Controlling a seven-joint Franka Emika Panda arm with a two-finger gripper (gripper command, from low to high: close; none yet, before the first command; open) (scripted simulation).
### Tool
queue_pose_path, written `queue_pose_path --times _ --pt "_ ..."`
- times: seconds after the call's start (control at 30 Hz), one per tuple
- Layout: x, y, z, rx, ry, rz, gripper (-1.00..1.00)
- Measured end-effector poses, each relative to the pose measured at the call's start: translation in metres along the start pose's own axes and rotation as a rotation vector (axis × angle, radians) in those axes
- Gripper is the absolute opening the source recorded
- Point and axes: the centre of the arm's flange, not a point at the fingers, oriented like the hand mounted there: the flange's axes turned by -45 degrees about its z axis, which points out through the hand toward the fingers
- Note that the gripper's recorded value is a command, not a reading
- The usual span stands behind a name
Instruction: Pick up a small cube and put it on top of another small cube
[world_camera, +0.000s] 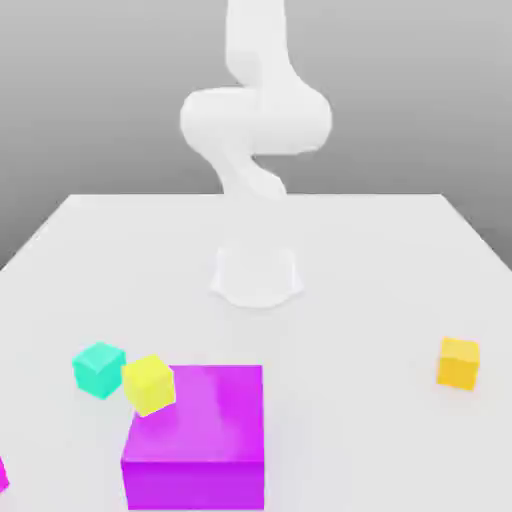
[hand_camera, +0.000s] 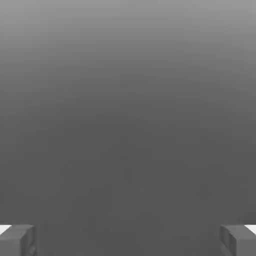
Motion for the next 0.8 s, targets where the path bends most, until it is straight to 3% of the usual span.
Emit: queue_pose_path --times 0.3,0.6,0.8 --pt "-0.118 0.124 0.196 -0.15 -0.338 0.158 0.0" --pt "-0.33 0.208 0.284 -0.164 -0.656 0.384 0.0" --pt "-0.396 0.213 0.318 -0.153 -0.709 0.432 0.0"
